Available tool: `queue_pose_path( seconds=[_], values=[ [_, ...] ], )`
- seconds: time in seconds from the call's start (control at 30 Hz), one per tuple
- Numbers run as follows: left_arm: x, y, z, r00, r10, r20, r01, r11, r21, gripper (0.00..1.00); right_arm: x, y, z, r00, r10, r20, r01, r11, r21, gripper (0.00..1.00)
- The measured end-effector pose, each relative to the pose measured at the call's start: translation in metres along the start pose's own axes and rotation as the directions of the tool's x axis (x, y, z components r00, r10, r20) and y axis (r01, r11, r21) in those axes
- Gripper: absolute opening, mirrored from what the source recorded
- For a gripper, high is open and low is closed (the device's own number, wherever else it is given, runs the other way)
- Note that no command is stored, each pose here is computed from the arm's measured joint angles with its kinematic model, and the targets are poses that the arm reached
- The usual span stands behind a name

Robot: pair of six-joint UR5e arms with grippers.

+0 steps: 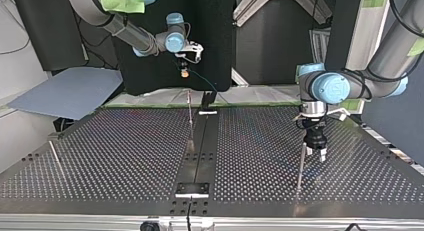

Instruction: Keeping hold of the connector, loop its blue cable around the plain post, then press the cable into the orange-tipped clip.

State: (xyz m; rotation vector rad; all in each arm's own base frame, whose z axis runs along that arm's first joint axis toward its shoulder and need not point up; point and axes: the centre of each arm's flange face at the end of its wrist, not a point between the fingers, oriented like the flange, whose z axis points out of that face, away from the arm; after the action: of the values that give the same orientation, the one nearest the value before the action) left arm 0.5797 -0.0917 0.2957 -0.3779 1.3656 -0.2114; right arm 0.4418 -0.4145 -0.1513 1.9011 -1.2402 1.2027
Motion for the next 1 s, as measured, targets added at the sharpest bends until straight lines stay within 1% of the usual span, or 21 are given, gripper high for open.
queue_pose_path(
  seconds=[0.1,0.2,0.23,0.33,0.47,0.53,0.6,0.7,0.8,0.87,1.0],
  values=[
    [0.0,0.0,0.0,1.0,0.001,-0.001,-0.001,1.0,-0.001,0.98,-0.016,0.011,0.003,0.9999,0.011,0.01,-0.011,0.9994,-0.033,0.0],
    [0.0,0.0,0.0,1.0,0.001,-0.001,-0.001,1.0,-0.001,0.98,-0.032,0.022,0.007,0.9994,0.032,0.013,-0.031,0.9977,-0.061,0.0],
    [0.0,0.0,0.0,1.0,0.001,-0.002,-0.001,1.0,-0.001,0.98,-0.038,0.026,0.009,0.9991,0.04,0.013,-0.039,0.9968,-0.07,0.0],
    [0.0,0.001,0.0,1.0,0.001,-0.002,-0.001,1.0,-0.002,0.98,-0.055,0.04,0.012,0.9983,0.053,0.025,-0.05,0.9943,-0.094,0.0],
    [0.0,0.001,0.0,1.0,0.002,-0.002,-0.002,1.0,-0.002,0.98,-0.079,0.057,0.014,0.9965,0.063,0.056,-0.055,0.991,-0.122,0.0],
    [0.0,0.001,0.0,1.0,0.002,-0.002,-0.002,1.0,-0.003,0.98,-0.092,0.062,0.013,0.9954,0.067,0.069,-0.058,0.9901,-0.128,0.0],
    [0.0,0.001,0.0,1.0,0.002,-0.002,-0.002,1.0,-0.003,0.98,-0.104,0.064,0.012,0.9944,0.071,0.078,-0.061,0.9897,-0.13,0.0],
    [0.0,0.001,0.0,1.0,0.002,-0.002,-0.002,1.0,-0.003,0.98,-0.123,0.068,0.009,0.992,0.076,0.1,-0.062,0.9887,-0.136,0.0],
    [0.0,0.001,0.0,1.0,0.002,-0.002,-0.002,1.0,-0.003,0.98,-0.142,0.072,0.005,0.9889,0.079,0.126,-0.06,0.9878,-0.144,0.0],
    [0.0,0.001,0.0,1.0,0.002,-0.002,-0.002,1.0,-0.003,0.98,-0.149,0.074,0.004,0.9876,0.081,0.135,-0.06,0.9871,-0.148,0.0],
    [0.0,0.001,0.0,1.0,0.002,-0.002,-0.002,1.0,-0.003,0.98,-0.153,0.079,0.004,0.9866,0.088,0.137,-0.066,0.9856,-0.156,0.0]
  ],
)
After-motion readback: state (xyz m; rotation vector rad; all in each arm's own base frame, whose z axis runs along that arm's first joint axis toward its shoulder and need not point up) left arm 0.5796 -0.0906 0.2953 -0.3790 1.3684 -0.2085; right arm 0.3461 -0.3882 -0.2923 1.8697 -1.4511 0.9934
